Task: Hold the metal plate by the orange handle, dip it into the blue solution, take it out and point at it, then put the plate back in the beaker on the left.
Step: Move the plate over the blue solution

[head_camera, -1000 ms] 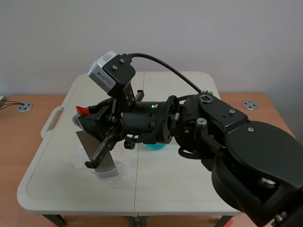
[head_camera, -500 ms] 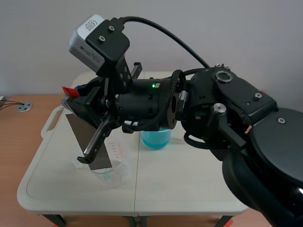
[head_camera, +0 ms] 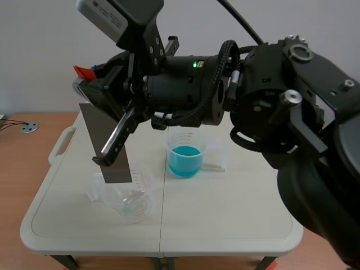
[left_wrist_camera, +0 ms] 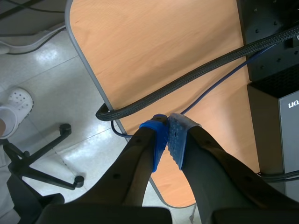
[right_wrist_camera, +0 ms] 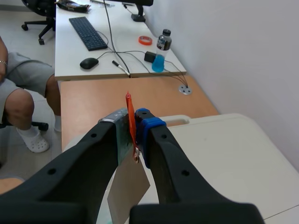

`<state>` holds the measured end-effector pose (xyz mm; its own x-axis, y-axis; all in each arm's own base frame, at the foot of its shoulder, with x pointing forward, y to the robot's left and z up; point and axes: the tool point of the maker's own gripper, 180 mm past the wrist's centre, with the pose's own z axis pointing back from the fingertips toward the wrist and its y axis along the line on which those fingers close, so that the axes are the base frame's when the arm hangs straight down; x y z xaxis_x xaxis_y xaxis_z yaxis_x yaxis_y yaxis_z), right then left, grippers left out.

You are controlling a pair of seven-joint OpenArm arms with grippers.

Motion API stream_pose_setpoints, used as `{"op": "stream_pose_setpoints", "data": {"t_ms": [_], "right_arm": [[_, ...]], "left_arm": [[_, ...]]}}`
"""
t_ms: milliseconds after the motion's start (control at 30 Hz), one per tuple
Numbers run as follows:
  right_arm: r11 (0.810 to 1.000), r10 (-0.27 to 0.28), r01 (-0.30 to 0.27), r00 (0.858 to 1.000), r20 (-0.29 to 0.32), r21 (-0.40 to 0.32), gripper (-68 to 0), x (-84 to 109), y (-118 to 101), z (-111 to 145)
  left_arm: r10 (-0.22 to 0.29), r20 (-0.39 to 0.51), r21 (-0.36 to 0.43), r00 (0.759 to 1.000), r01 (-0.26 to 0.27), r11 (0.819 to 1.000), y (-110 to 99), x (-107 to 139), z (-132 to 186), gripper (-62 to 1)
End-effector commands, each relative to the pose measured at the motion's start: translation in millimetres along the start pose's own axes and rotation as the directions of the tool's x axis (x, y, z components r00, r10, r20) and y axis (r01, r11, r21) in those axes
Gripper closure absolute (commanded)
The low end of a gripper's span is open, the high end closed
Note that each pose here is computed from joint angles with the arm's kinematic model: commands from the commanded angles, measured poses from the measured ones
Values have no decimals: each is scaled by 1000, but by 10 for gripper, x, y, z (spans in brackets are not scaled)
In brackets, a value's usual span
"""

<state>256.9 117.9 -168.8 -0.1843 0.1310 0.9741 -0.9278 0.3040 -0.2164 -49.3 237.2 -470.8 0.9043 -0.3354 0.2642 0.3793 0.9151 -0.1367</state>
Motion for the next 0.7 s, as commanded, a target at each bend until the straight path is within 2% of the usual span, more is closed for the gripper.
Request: {"op": "stream_pose_setpoints", "data": {"t_ms": [0, 400, 533, 667], "right_arm": [[1000, 25, -24, 998, 49, -14, -15, 180, -62, 23], [988, 90, -85, 995, 38, -126, -15, 339, -380, 232], [983, 109, -104, 994, 25, -154, -15, 339, -487, 320], [976, 130, -127, 991, 5, -178, -15, 332, -602, 409]], "left_arm": [[7, 8, -11, 1000, -7, 1000, -45, 7, 10, -27], [-16, 52, -15, 999, 17, 1000, -58, 195, 13, -27], [-32, 103, 13, 994, 31, 999, 40, 404, 43, -27], [-62, 181, 58, 981, 52, 997, 178, 728, 131, -27]]}}
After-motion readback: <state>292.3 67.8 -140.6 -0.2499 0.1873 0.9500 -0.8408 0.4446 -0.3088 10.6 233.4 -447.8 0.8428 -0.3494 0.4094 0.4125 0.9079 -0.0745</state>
